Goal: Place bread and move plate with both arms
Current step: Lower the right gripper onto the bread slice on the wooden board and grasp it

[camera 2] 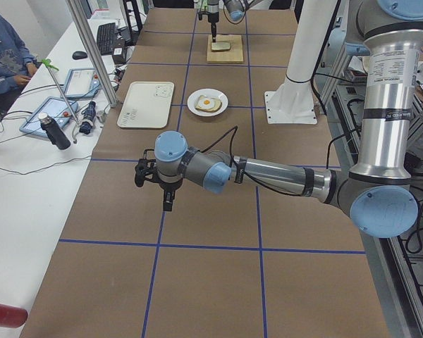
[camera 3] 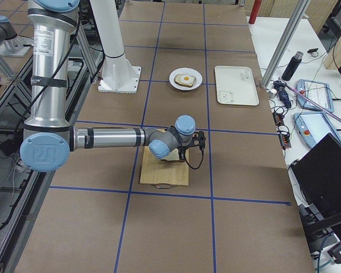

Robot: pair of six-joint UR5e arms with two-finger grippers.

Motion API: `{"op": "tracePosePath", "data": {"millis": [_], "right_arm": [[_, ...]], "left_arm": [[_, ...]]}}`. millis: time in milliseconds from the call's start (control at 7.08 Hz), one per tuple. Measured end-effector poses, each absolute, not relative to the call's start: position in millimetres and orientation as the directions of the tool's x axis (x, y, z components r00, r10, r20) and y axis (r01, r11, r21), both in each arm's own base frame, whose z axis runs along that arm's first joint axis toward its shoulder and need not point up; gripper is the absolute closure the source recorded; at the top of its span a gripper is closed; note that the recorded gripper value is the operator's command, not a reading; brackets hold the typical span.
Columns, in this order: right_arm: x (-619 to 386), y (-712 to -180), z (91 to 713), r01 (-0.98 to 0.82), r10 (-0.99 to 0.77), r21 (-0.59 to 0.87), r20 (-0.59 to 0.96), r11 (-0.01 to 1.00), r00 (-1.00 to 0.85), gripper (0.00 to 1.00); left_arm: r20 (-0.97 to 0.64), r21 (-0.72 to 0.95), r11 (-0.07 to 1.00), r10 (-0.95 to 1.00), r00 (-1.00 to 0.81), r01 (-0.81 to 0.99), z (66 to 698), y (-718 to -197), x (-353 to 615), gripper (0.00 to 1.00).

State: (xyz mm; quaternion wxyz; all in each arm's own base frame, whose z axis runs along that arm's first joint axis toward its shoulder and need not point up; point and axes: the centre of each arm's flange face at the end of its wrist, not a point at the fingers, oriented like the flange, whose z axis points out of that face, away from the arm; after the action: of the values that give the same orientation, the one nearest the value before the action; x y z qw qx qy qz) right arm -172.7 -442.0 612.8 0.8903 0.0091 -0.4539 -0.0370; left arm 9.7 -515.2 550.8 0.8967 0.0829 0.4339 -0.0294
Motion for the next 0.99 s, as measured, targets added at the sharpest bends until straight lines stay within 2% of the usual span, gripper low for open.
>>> {"op": "tracePosePath", "data": {"millis": [282, 565, 988], "right_arm": [[-169.9, -437.9, 624.2, 0.066, -0.073, 0.042, 0.801, 0.997, 0.594, 0.52], [-170.1, -437.7, 632.4, 0.067, -0.062, 0.027, 0.797, 0.997, 0.6, 0.56], [-170.1, -437.5, 637.3, 0.072, -0.063, 0.024, 0.798, 0.997, 0.6, 0.55]], "left_arm": [[-0.783, 0.123, 0.984, 0.019, 0.622, 0.126, 551.0, -510.9, 8.6, 0.02], [-0.782, 0.123, 0.984, 0.018, 0.623, 0.126, 551.2, -505.8, 7.9, 0.02], [-0.781, 0.125, 0.984, 0.019, 0.624, 0.126, 550.7, -505.1, 7.6, 0.02]]}}
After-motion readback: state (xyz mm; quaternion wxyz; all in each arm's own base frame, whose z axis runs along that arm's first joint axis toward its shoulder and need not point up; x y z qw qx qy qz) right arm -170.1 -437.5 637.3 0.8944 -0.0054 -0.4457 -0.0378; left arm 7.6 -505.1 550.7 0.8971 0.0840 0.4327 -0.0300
